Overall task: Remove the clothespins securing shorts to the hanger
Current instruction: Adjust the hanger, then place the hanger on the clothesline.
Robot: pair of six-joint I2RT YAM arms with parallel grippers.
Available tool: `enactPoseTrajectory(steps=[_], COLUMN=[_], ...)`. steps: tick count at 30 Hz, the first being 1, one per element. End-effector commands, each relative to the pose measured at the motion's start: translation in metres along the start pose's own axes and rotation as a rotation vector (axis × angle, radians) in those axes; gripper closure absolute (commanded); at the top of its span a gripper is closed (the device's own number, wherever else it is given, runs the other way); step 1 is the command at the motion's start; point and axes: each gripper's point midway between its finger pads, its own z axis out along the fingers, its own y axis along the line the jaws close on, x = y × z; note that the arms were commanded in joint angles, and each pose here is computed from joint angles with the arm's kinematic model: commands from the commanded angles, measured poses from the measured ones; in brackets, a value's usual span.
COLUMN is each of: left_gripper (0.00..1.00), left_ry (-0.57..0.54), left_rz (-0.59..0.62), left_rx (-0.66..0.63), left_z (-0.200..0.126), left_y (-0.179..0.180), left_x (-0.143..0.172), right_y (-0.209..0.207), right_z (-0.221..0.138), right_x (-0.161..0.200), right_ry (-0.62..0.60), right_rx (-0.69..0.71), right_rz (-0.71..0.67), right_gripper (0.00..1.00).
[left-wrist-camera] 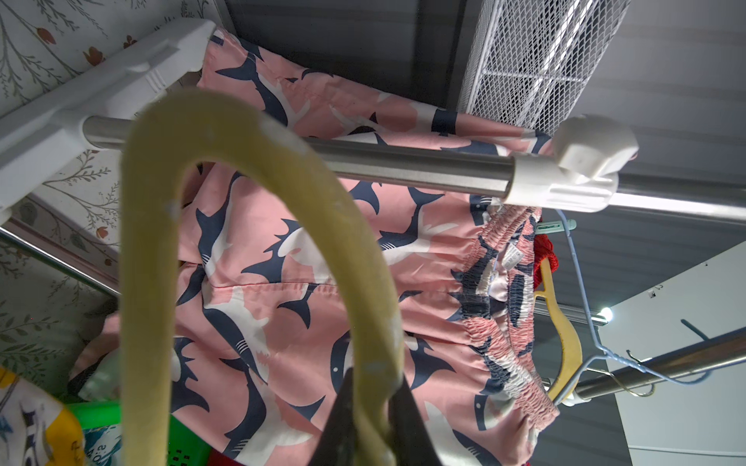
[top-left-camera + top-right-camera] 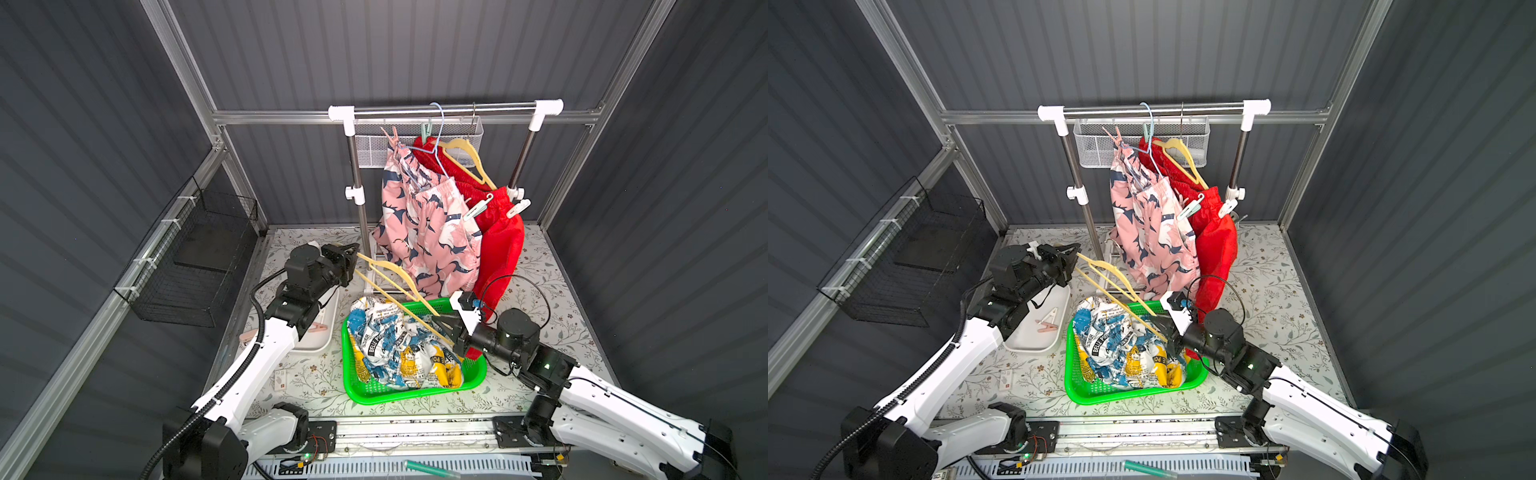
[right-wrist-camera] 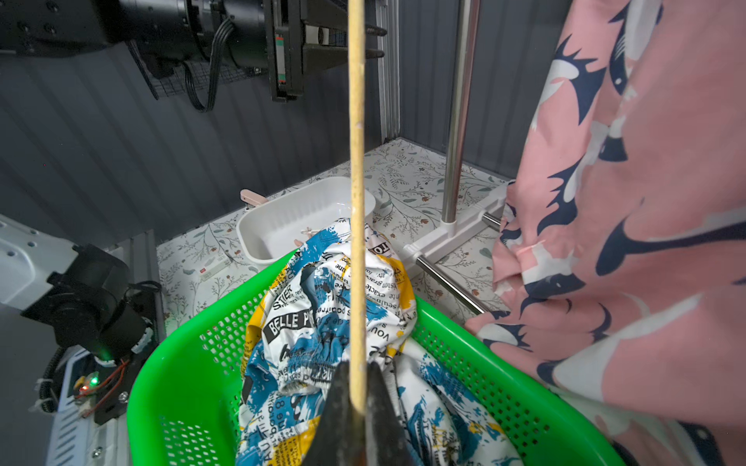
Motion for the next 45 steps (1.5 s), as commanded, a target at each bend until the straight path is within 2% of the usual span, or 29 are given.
enactPoseTrajectory(steps=[1,4,8,11,13,18,23,30,40,45], left_gripper=[0.95,0.89,0.51,0.28,0.16,0.02,0.00,0.00,0.00,0.00], left_ry=[0.014,0.014,0.012,0.011,0.013,0.021,0.005,-0.019,0.101,0.114], left_rz=[0.016,0.022,0.064,0.155,0.230,0.444,0.630,0.863,1.125,1.217], left_rx=[0.053,0.049,0.032,0.016,-0.002,-0.093,-0.196,-0.344,-0.491,-0.534], left_z=[-0.003,-0.002,-0.001,-0.003,-0.006,-0.018,-0.033,-0.050,-0.049,-0.055], left_y=[-0.025,-0.025,-0.025,-0.030,-0.033,-0.036,-0.027,-0.015,0.021,0.041], left_x=[0.001,0.001,0.000,0.001,0.002,0.002,-0.004,-0.018,-0.023,-0.028], right_y=[0.002,0.005,0.007,0.006,0.003,-0.010,-0.017,-0.034,-0.058,-0.064], right_z=[-0.004,-0.010,-0.021,-0.031,-0.039,-0.059,-0.076,-0.093,-0.073,-0.059], right_x=[0.001,-0.008,-0.020,-0.030,-0.037,-0.056,-0.066,-0.088,-0.156,-0.188], right_ry=[0.011,-0.009,-0.009,0.010,0.024,0.085,0.183,0.234,0.198,0.180], right_rx=[-0.011,-0.019,-0.019,0.003,0.031,0.137,0.198,0.323,0.402,0.410], right_rz=[-0.007,-0.016,-0.020,-0.013,-0.003,0.022,0.028,0.018,-0.030,-0.067], right_gripper=[1.00,1.00,1.00,1.00,1.00,1.00,1.00,1.00,1.00,1.00])
